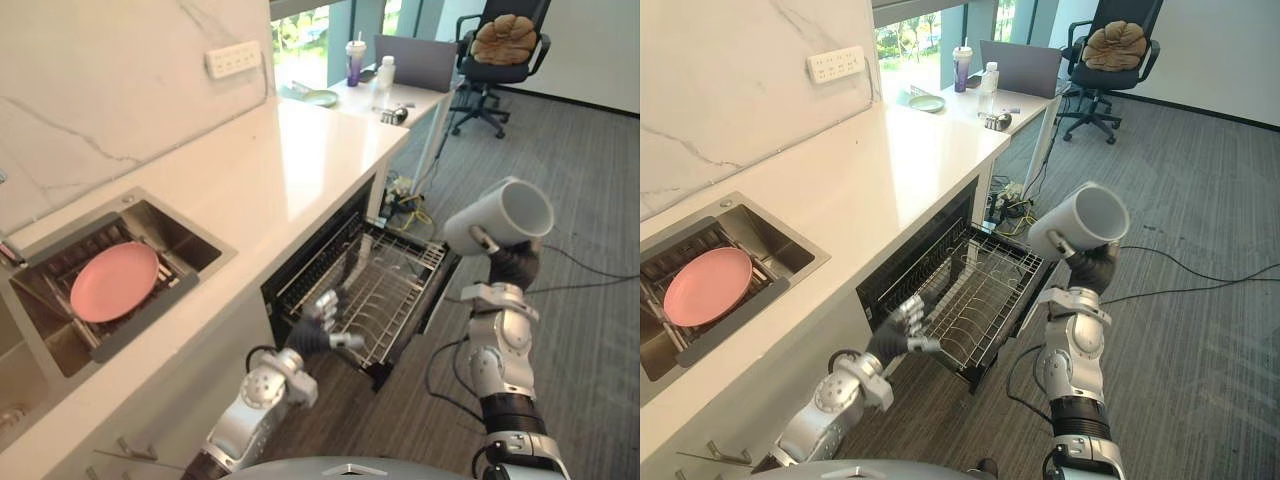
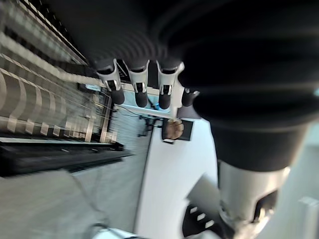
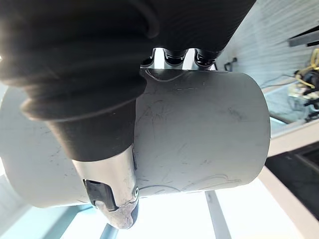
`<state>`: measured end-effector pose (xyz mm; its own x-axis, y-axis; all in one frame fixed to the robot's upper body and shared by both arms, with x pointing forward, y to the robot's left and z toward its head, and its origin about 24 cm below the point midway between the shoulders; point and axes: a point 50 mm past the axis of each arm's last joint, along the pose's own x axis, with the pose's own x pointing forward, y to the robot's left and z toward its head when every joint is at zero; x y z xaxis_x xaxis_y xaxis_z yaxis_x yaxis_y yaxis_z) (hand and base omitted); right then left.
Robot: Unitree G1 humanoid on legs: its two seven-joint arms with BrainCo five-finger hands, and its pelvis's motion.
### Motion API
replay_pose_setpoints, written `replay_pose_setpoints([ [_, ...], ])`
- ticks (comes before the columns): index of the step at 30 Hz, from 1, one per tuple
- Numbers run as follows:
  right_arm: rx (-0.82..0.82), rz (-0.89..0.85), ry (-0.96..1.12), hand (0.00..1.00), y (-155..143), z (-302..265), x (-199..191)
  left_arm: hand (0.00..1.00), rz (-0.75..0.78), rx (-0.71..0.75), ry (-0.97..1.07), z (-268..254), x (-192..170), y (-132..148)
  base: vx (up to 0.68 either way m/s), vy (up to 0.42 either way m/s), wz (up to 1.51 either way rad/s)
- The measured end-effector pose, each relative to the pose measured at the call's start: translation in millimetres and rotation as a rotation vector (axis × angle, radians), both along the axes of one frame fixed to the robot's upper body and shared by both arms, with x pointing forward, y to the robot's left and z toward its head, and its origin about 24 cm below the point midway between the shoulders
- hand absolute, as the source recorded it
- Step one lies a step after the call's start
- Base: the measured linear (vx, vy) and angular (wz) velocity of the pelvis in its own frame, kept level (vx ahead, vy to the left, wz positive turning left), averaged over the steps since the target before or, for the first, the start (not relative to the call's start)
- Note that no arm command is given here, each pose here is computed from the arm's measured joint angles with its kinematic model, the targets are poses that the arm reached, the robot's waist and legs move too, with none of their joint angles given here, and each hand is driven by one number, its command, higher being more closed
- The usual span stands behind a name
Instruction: Walk over to the sink, pick up the cup, carry it to the dishwasher, place the cup inside the dishwasher, then close the dishwasher door
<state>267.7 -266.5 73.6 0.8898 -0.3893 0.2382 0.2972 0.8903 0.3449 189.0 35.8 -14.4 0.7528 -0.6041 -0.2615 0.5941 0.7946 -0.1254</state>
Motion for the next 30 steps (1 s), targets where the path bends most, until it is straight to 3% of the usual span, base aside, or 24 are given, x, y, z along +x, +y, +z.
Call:
replay_pose_setpoints([
  [4,-0.004,0.032,0.059,1.00,-1,-12,-5,0.00,-0.011,0.197,0.207,-47,-25,20,0.01,0.013,0.05],
  [10,-0.084,0.075,0.161,1.00,4,-29,-4,0.00,0.285,0.590,0.529,-119,-71,105,-0.01,0.011,0.18],
  [14,-0.173,0.124,0.251,1.00,13,-38,5,0.00,0.528,0.692,0.601,-128,-78,155,0.01,0.012,0.21],
  [16,-0.198,0.149,0.301,1.00,17,-44,8,0.00,0.554,0.739,0.627,-131,-87,168,0.00,0.023,0.10],
  [18,-0.219,0.177,0.370,1.00,19,-55,10,0.00,0.529,0.812,0.737,-140,-119,182,0.01,0.016,0.02],
  [23,-0.255,0.173,0.491,1.00,6,-68,14,0.00,0.552,0.797,0.869,-146,-150,184,0.01,0.007,0.23],
  [30,-0.344,0.074,0.448,1.00,-24,-24,51,0.00,0.651,0.673,0.874,-145,-131,181,-0.04,0.027,0.41],
])
